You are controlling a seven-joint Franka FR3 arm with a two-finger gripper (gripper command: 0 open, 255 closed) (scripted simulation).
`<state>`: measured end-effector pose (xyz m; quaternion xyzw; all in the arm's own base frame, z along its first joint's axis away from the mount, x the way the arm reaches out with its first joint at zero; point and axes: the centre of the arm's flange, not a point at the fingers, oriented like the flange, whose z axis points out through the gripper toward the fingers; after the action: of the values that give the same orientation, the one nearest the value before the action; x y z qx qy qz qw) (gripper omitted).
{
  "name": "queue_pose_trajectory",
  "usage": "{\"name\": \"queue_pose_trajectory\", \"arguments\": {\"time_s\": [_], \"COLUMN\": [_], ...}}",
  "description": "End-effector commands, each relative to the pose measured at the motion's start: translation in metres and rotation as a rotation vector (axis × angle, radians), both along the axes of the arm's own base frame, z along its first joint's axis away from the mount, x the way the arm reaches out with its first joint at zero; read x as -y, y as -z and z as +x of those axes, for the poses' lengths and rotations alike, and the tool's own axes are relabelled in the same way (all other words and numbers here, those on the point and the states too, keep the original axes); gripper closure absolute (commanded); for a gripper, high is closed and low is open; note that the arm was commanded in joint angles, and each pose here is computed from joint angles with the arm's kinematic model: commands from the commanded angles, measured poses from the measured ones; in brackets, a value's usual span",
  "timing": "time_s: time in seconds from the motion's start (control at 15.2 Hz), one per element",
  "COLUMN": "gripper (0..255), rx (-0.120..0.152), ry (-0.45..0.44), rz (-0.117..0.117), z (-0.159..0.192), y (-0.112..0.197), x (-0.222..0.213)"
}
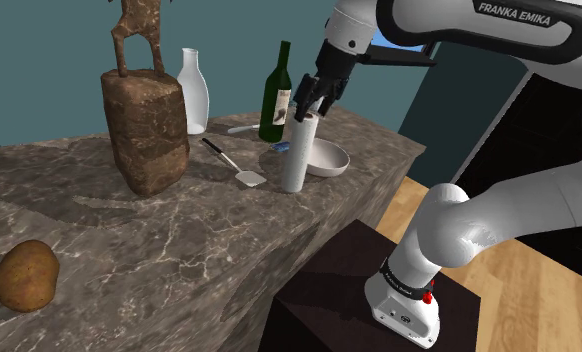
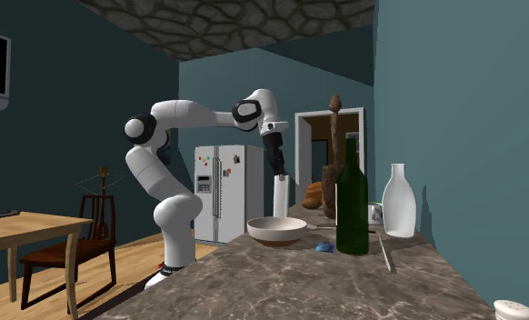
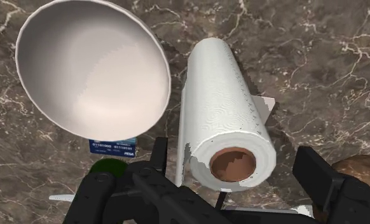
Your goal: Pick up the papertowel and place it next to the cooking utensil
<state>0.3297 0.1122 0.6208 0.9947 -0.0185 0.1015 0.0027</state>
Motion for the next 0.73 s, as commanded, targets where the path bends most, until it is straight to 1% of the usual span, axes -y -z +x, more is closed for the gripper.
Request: {"name": "queue_pose_trajectory", "arguments": {"time_s": [0.0, 0.13, 0.66], "gripper": [0, 0, 0], "rx": [0.000, 0.000, 0.000], "ry": [0.000, 0.000, 0.000], "rz": [0.000, 0.000, 0.000], "z": [-0.005, -0.009, -0.009], "y": [-0.020, -0.043, -0.043], "x": [0.000, 0.000, 0.000]}}
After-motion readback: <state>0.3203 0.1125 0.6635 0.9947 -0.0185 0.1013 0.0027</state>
